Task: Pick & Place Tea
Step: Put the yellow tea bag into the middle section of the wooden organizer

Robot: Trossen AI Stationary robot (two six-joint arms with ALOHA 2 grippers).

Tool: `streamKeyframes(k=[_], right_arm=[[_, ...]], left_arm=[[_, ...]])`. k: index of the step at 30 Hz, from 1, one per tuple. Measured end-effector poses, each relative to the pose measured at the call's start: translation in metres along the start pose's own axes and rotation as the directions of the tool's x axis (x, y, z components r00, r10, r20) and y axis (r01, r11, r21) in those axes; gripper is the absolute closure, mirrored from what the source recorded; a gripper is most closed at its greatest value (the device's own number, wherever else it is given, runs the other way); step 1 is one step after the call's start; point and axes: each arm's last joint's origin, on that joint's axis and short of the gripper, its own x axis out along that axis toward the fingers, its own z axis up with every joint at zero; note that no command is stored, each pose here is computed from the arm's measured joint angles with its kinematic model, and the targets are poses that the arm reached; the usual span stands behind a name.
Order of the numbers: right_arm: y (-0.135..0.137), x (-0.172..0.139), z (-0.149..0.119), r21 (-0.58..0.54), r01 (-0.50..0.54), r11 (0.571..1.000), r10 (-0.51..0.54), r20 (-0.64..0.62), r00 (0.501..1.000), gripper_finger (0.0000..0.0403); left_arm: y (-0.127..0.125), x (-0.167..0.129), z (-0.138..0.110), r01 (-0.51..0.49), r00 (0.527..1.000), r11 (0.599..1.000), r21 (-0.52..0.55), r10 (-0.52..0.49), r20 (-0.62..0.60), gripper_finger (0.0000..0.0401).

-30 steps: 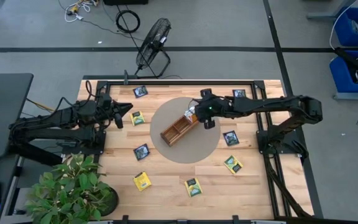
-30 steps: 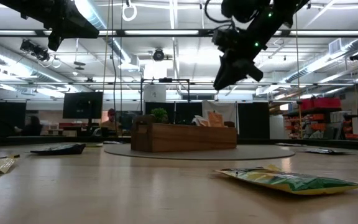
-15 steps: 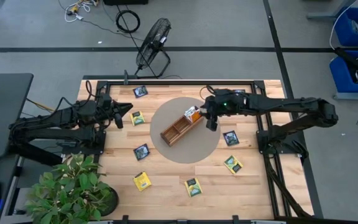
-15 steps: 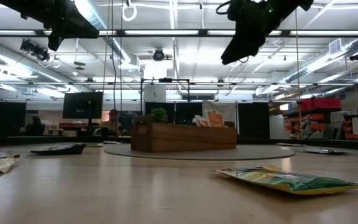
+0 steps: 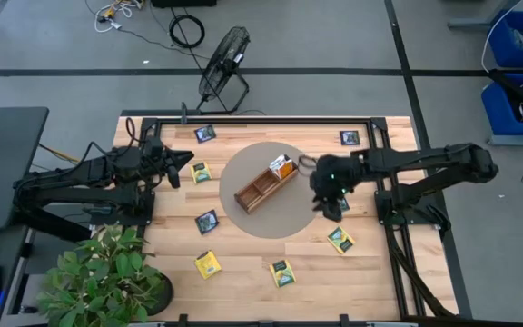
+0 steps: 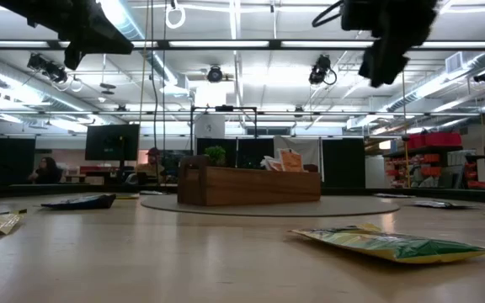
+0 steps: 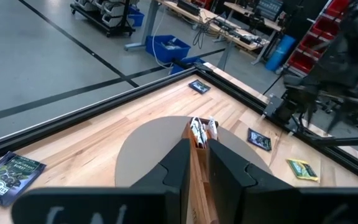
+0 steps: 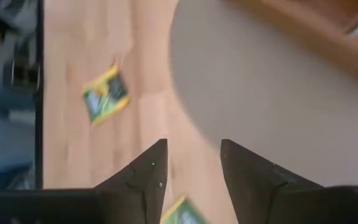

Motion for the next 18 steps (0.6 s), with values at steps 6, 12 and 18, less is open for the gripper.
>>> streamKeyframes(k=[6, 12, 18], right_arm=[[0.024, 0.006, -0.015, -0.067, -0.036, 0.997, 0.029, -0.109, 0.994, 0.0246], [0.038, 0.012, -0.028, -0.013, -0.013, 1.0, 0.011, -0.171, 0.985, 0.0246], [0.045, 0.021, -0.04, 0.015, 0.034, 0.999, -0.03, -0.217, 0.976, 0.0246]], left_arm=[[0.001, 0.0, -0.001, -0.005, 1.0, 1.0, 0.005, 0.005, -0.01, 0.0344], [0.001, 0.0, -0.001, -0.005, 1.0, 1.0, 0.005, 0.005, -0.01, 0.0344], [0.001, 0.0, -0.001, -0.004, 1.0, 1.0, 0.027, 0.005, -0.01, 0.0344]])
